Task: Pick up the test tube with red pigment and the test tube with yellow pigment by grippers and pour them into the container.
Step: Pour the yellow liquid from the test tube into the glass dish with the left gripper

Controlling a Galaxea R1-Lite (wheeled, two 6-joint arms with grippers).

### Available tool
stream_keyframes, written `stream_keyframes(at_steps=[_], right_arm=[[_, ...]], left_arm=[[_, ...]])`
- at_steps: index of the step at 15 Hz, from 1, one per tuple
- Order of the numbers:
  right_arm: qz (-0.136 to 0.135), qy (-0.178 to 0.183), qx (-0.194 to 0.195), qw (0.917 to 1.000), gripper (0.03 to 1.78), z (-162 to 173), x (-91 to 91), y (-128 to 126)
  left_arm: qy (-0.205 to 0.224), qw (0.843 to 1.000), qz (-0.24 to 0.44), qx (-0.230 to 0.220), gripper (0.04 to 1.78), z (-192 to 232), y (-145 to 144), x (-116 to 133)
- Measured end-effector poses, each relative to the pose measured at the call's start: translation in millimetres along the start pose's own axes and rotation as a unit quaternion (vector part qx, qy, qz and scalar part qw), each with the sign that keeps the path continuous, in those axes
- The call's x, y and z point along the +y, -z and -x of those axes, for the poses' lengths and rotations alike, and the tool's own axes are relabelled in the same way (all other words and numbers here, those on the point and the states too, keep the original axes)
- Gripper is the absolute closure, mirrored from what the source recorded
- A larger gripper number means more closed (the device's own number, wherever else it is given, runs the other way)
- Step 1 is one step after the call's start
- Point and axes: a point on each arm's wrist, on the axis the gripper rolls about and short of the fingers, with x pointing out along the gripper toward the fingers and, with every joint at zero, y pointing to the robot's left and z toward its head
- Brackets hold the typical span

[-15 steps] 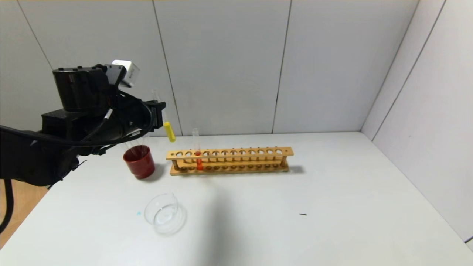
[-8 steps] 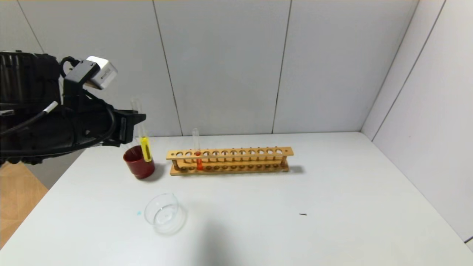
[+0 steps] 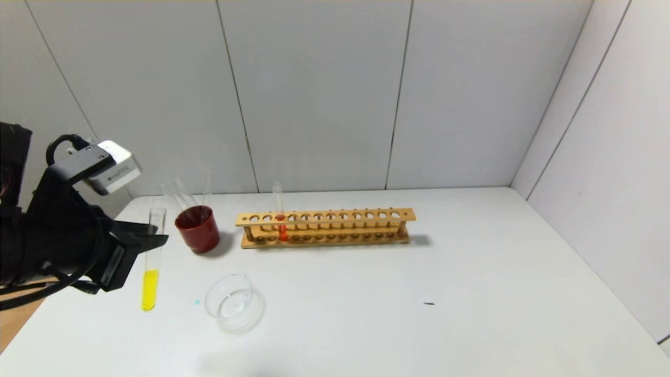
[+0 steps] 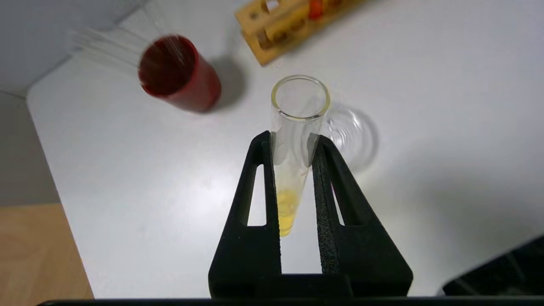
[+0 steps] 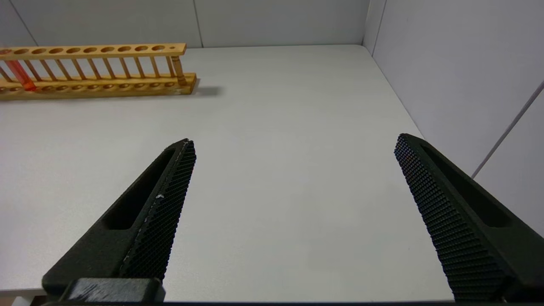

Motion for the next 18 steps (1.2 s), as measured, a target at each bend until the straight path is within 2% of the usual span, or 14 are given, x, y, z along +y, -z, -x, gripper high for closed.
stream_keyframes(at_steps=[4,9,13,18], right_arm=[[0.000,0.000,0.000,1.0000,0.10,0.0,0.0,0.0],[0.000,0.000,0.000,1.0000,0.10,0.0,0.0,0.0],[0.000,0.000,0.000,1.0000,0.10,0.0,0.0,0.0],[0.000,0.000,0.000,1.0000,0.10,0.0,0.0,0.0]], left_arm=[[0.030,0.996,-0.023,0.083,1.53,4.8,15.2,-12.6],[0.033,0.975,-0.075,0.205,1.53,-2.0,24.5,-23.2],[0.037,0.966,-0.098,0.235,1.53,-25.3,19.7,-29.3],[0.039,0.966,-0.102,0.235,1.53,-70.2,13.3,-31.5]])
